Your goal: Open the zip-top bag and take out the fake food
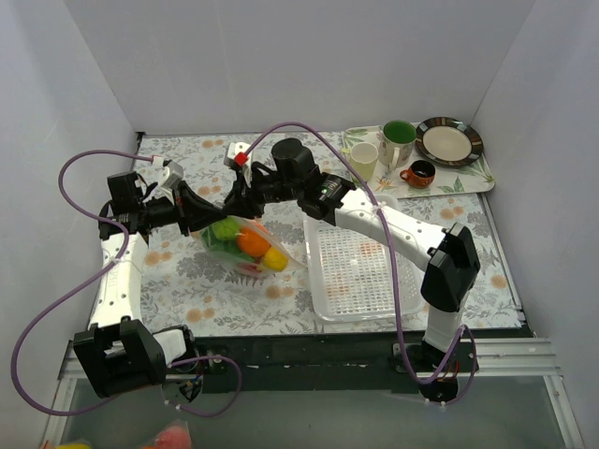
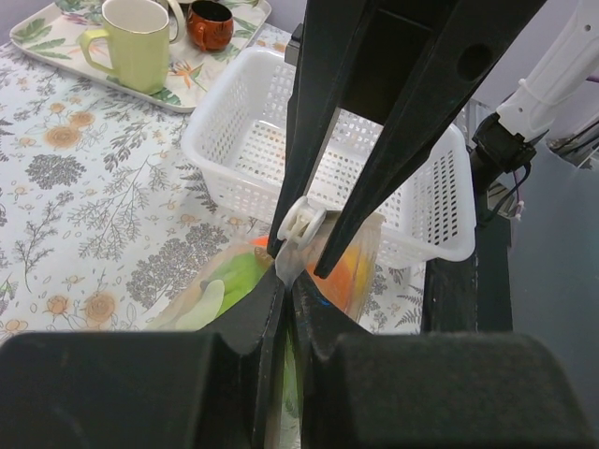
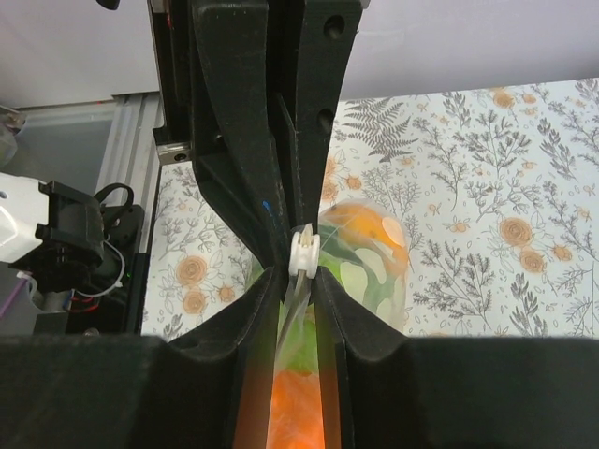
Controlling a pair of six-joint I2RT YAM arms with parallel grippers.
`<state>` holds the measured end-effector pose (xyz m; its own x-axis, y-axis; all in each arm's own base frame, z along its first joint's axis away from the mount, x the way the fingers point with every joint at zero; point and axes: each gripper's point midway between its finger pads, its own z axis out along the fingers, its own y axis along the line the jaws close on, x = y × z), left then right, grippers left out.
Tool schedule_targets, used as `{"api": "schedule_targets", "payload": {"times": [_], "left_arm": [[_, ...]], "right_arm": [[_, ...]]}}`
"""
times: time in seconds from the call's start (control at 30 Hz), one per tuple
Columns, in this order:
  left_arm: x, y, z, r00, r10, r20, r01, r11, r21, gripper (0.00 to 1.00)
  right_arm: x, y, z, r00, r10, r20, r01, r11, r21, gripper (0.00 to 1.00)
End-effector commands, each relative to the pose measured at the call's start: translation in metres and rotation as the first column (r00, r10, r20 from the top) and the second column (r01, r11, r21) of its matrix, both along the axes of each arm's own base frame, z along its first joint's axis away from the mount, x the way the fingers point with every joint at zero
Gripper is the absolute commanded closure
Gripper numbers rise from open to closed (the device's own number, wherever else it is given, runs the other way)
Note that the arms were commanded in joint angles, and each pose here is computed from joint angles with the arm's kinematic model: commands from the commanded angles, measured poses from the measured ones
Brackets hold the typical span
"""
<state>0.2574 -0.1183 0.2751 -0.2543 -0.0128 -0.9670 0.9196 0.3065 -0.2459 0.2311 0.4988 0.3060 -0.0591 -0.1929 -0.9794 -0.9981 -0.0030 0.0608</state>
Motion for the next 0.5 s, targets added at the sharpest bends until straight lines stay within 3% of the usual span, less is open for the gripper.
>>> {"api": "schedule_targets", "payload": {"times": [0.0, 0.33, 0.47], "left_arm": [[-0.033, -0.011, 0.033, 0.981, -0.181, 0.073, 0.19, 0.972, -0.137, 0.95], [-0.033, -0.011, 0.034, 0.98, -0.18, 0.083, 0.19, 0.972, -0.136, 0.95], [-0.033, -0.011, 0.034, 0.981, -0.179, 0.077, 0.189, 0.972, -0.138, 0.95]], "right_arm": [[-0.008, -0.004, 0.038, 0.999, 0.009, 0.047, -0.013, 0.997, 0.082, 0.71], [-0.009, -0.001, 0.049, 0.999, 0.022, 0.05, -0.028, 0.994, 0.104, 0.71], [-0.01, 0.0, 0.055, 0.998, 0.025, 0.057, -0.031, 0.993, 0.114, 0.62]]}}
